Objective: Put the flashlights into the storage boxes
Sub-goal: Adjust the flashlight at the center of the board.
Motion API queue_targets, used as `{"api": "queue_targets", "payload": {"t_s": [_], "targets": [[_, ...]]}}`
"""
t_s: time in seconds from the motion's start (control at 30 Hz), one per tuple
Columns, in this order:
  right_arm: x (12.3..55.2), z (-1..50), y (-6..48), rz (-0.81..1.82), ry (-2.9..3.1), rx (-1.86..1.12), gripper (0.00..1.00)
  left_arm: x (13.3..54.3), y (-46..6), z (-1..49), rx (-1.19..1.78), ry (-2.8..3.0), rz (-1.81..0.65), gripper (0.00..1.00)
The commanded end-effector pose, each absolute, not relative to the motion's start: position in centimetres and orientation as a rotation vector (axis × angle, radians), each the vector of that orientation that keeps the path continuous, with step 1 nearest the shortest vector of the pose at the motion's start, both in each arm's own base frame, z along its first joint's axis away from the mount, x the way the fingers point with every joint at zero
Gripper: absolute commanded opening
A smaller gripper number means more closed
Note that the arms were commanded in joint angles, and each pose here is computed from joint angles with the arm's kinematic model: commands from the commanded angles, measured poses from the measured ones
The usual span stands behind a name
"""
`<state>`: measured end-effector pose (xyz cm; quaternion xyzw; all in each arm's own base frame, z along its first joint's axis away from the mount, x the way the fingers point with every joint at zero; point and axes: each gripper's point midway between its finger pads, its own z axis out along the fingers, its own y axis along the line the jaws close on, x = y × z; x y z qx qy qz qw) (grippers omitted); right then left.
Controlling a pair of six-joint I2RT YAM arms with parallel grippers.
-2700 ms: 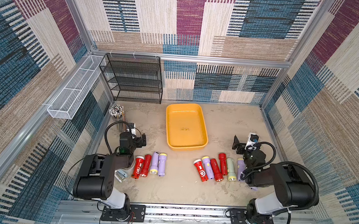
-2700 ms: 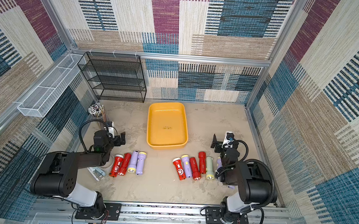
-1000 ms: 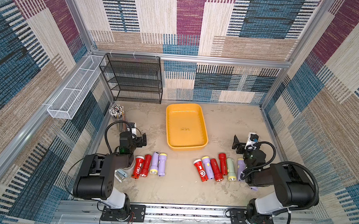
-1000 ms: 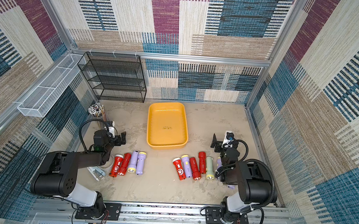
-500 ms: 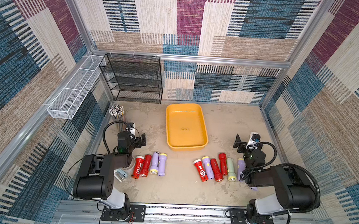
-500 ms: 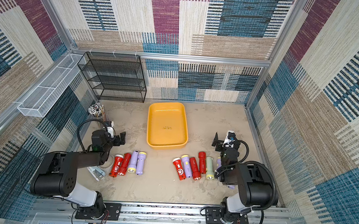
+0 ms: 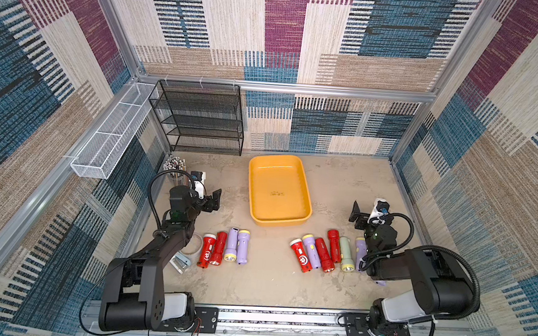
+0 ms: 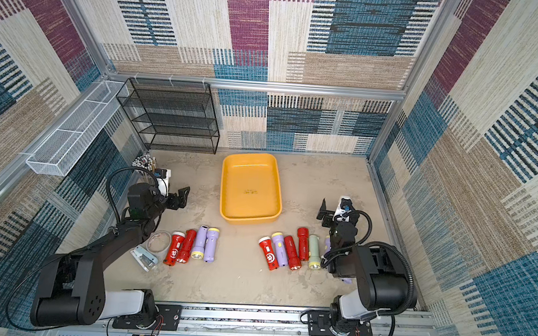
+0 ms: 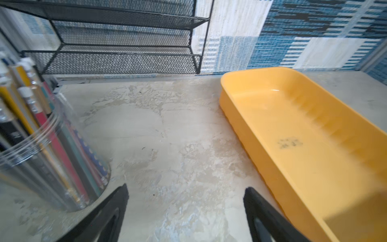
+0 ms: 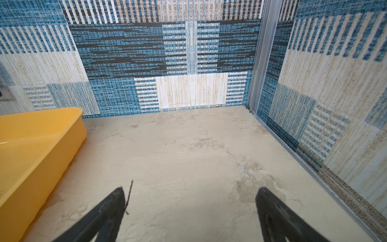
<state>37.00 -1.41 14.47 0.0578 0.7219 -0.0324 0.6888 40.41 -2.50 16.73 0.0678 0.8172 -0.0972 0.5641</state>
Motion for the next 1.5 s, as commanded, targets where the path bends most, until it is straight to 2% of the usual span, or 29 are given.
{"api": "queue_targets", "payload": {"t_s": [0.0,0.4,0.47,0.6,0.67,0.73,0.83,1.03,1.1,1.23,1.3,1.47], "targets": [[37.2,15.1,-1.6,-0.08,1.594,0.136,1.0,39.8,-4.9,17.0,0.205,1.944,-0.394,0.89],[37.4,15.1,-1.6,-0.075,1.6,0.134,1.0,41.1,-6.8,17.3,0.192,1.935,-0.49,0.9],[37.5,15.1,-1.5,-0.073,1.606,0.129,1.0,41.2,-7.4,17.4,0.191,1.92,-0.524,1.0],[37.6,15.2,-1.4,-0.074,1.609,0.119,1.0,41.5,-6.9,17.9,0.113,1.913,-0.472,1.0],[39.3,16.3,-1.6,-0.128,1.657,0.143,1.0,41.5,-6.6,18.1,0.091,1.903,-0.428,1.0],[41.5,19.8,-0.8,-0.146,1.689,0.097,1.0,41.6,-6.2,18.5,0.046,1.889,-0.404,1.0],[42.6,22.7,-1.2,-0.114,1.714,0.196,1.0,41.9,-5.7,18.9,-0.029,1.884,-0.408,1.0],[39.4,21.3,-1.8,-0.053,1.75,0.414,1.0,42.3,-10.0,20.8,0.132,1.893,-0.66,1.0],[38.7,20.8,-1.0,-0.023,1.788,0.356,1.0,42.4,-11.2,21.5,0.158,1.877,-0.659,1.0],[37.5,18.7,-1.8,-0.047,1.899,0.468,0.99,42.3,-13.5,21.8,0.241,1.909,-0.529,1.0],[36.6,17.1,-2.2,-0.065,1.977,0.539,0.91,42.0,-15.0,21.3,0.303,1.952,-0.481,1.0],[34.1,13.8,-2.3,-0.05,2.097,0.669,0.88,42.0,-15.8,20.0,0.225,2.068,-0.514,1.0]]}}
